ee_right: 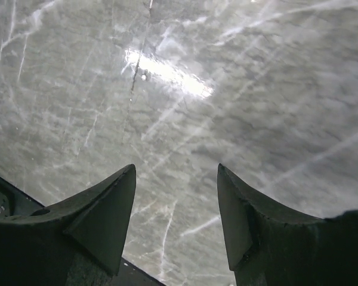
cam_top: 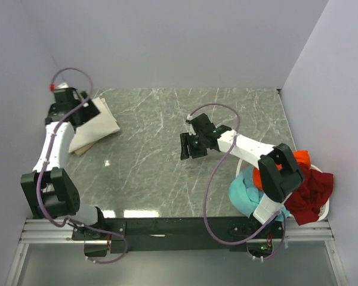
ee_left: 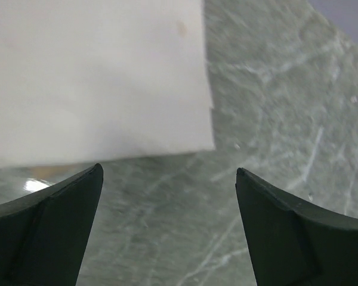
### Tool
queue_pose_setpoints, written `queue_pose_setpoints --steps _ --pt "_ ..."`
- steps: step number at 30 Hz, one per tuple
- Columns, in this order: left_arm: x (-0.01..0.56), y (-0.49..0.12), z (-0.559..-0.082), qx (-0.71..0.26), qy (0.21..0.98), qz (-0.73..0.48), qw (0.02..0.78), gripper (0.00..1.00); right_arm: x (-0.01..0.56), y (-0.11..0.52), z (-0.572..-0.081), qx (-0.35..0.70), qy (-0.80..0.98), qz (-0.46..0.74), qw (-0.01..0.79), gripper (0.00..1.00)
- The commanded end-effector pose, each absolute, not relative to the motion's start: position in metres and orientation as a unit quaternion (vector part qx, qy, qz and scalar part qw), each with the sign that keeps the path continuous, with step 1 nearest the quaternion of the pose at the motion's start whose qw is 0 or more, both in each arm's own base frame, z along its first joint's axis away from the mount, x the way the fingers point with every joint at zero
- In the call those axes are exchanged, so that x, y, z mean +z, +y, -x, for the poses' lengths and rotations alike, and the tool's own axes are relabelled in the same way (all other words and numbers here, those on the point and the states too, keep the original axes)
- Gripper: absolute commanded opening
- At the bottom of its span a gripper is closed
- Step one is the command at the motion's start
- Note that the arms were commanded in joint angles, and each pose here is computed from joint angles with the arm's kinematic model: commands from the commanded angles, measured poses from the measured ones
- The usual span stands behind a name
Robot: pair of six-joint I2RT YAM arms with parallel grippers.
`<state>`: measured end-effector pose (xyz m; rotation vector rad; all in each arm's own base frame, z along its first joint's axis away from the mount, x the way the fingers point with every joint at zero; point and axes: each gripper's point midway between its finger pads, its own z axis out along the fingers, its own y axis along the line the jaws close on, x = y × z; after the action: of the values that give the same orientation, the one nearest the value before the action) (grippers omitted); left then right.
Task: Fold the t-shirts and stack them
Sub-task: Reset both grippers
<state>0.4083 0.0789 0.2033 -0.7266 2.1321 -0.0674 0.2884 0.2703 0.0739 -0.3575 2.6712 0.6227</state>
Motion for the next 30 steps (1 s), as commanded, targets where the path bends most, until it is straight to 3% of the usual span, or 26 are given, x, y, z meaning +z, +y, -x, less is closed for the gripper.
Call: queue_pose_setpoints --steps 1,6,13,30 --pt "0.224 0.019 -0.406 -0.061 0.842 0.255 0.472 0.98 0.105 0.261 -0.304 0.209 0.935 0.104 0.268 0.64" --pt "0.215 -0.061 -0.374 -0.073 0.836 0.208 0.502 0.97 0.126 0.243 -0.311 0.198 0.919 0.063 0.335 0.64" --pt "0.201 -0.114 -0.333 -0.11 0.834 0.181 0.51 0.99 0.147 0.219 -0.312 0.185 0.896 0.015 0.403 0.64" --pt "0.202 -0.146 -0.312 -0.147 0.836 0.133 0.512 0.99 0.144 0.155 -0.288 0.138 0.87 -0.112 0.46 0.64"
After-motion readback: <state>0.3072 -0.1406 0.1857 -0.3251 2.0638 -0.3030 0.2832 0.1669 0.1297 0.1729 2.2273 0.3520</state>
